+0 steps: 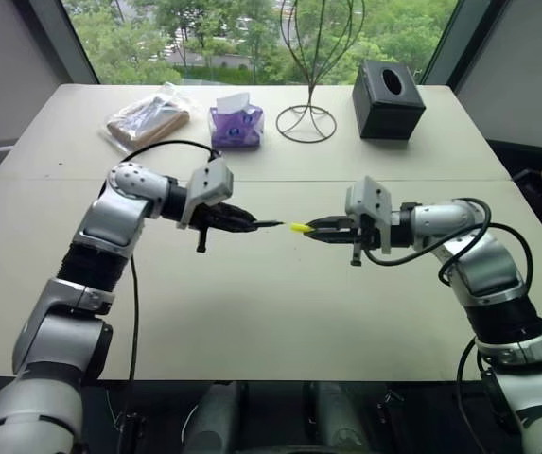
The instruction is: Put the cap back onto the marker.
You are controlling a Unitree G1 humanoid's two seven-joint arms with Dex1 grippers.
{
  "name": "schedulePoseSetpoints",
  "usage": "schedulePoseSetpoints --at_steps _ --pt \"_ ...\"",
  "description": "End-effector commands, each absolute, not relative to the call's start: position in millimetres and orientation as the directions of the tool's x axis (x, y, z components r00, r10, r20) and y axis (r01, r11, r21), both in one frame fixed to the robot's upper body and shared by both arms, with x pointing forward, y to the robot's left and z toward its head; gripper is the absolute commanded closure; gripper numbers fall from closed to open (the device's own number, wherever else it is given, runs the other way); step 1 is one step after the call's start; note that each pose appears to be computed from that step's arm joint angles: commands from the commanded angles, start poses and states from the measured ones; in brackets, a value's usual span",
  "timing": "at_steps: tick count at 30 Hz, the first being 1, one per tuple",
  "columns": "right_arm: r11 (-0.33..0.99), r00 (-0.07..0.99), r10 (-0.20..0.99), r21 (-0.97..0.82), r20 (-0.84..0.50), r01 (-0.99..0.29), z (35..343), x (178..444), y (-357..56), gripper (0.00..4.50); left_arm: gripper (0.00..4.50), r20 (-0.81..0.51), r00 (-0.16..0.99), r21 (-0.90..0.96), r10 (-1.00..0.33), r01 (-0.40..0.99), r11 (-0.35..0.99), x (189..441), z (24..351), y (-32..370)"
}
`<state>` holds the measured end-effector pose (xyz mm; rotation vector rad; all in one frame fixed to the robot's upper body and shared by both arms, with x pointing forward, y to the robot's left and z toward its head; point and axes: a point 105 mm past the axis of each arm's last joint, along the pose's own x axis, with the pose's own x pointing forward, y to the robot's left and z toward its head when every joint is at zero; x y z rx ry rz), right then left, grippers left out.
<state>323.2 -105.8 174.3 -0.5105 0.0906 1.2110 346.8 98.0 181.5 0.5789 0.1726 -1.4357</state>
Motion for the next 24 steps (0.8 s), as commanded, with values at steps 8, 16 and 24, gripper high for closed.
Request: schedulePoseSetpoints --at_steps 8,16,24 --pt "0.257 0.372 0.881 -0.365 -0.293 -0.895 187 324 -104 4.48 4.50 -0.415 0.141 0.303 -0.899 0.953 0.010 344 195 94" --pt "0.254 0.369 0.884 -0.367 -0.288 -0.895 188 323 -103 4.48 4.50 -0.423 0.119 0.285 -0.898 0.958 -0.007 343 188 89" --pt "0.240 0.356 0.890 -0.370 -0.286 -0.897 189 322 -98 4.48 4.50 -0.419 0.082 0.272 -0.904 0.962 -0.039 342 184 78"
